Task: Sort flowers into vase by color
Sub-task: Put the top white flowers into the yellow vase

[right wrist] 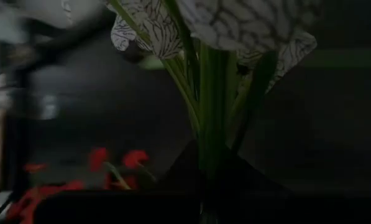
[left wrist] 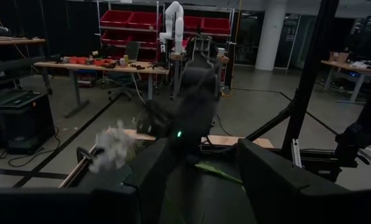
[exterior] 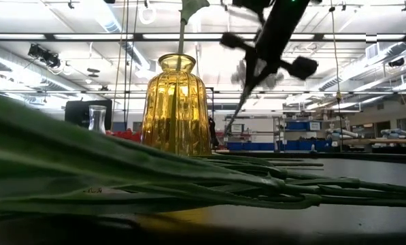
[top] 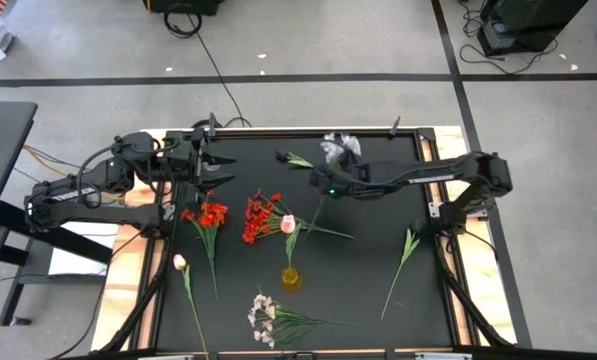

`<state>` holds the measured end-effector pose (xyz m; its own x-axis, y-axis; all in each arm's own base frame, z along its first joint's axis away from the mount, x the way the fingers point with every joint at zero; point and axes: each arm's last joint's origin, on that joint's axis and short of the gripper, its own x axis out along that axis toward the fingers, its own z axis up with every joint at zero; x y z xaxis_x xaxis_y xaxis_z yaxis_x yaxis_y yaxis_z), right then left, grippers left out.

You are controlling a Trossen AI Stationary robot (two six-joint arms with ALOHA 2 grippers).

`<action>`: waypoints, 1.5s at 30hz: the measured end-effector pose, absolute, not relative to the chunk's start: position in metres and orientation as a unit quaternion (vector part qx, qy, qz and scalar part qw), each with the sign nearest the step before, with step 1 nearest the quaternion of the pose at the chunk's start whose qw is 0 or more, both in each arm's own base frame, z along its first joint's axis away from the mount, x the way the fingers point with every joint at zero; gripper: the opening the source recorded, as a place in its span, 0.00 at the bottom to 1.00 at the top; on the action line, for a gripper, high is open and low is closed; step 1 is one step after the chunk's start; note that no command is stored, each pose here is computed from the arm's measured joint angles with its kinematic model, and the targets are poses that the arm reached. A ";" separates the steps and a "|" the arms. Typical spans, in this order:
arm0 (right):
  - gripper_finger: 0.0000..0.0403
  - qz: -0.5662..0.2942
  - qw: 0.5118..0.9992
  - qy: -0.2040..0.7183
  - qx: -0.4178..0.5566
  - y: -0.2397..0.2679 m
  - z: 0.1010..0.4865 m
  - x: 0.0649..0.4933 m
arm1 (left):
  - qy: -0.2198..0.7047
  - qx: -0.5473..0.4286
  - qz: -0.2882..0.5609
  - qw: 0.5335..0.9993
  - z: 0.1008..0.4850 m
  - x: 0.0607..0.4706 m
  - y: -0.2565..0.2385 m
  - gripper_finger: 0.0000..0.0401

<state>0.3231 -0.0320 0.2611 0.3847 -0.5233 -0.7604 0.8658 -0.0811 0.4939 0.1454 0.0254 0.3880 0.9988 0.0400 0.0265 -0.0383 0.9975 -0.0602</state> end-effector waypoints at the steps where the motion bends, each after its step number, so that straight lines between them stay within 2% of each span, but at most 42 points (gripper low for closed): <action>1: 0.07 -0.521 0.680 0.166 0.488 -0.030 0.268 0.321 | -0.014 -0.030 0.020 0.999 0.388 0.145 0.025 0.49; 7: 0.06 -0.451 0.801 0.183 0.349 -0.014 0.308 0.303 | -0.014 -0.030 0.020 0.999 0.388 0.145 0.025 0.49; 10: 0.06 -0.393 0.847 0.238 0.268 -0.005 0.320 0.292 | -0.014 -0.030 0.020 0.999 0.388 0.145 0.025 0.49; 14: 0.07 -0.274 0.862 0.342 0.256 0.003 0.318 0.287 | -0.014 -0.030 0.020 0.999 0.388 0.145 0.025 0.49; 17: 0.07 -0.233 0.873 0.353 0.242 0.009 0.318 0.289 | -0.014 -0.030 0.020 0.999 0.388 0.145 0.025 0.49; 25: 0.05 -0.171 0.944 0.261 0.105 0.042 0.348 0.282 | -0.014 -0.030 0.020 0.999 0.388 0.145 0.025 0.49; 33: 0.05 -0.008 0.991 0.126 0.051 0.076 0.383 0.283 | -0.014 -0.030 0.020 0.999 0.388 0.145 0.025 0.49; 39: 0.05 0.127 0.987 0.081 0.055 0.101 0.370 0.315 | -0.014 -0.030 0.020 0.999 0.388 0.145 0.025 0.49; 45: 0.05 0.187 0.981 0.039 0.012 0.125 0.350 0.340 | -0.014 -0.030 0.020 0.999 0.388 0.145 0.025 0.49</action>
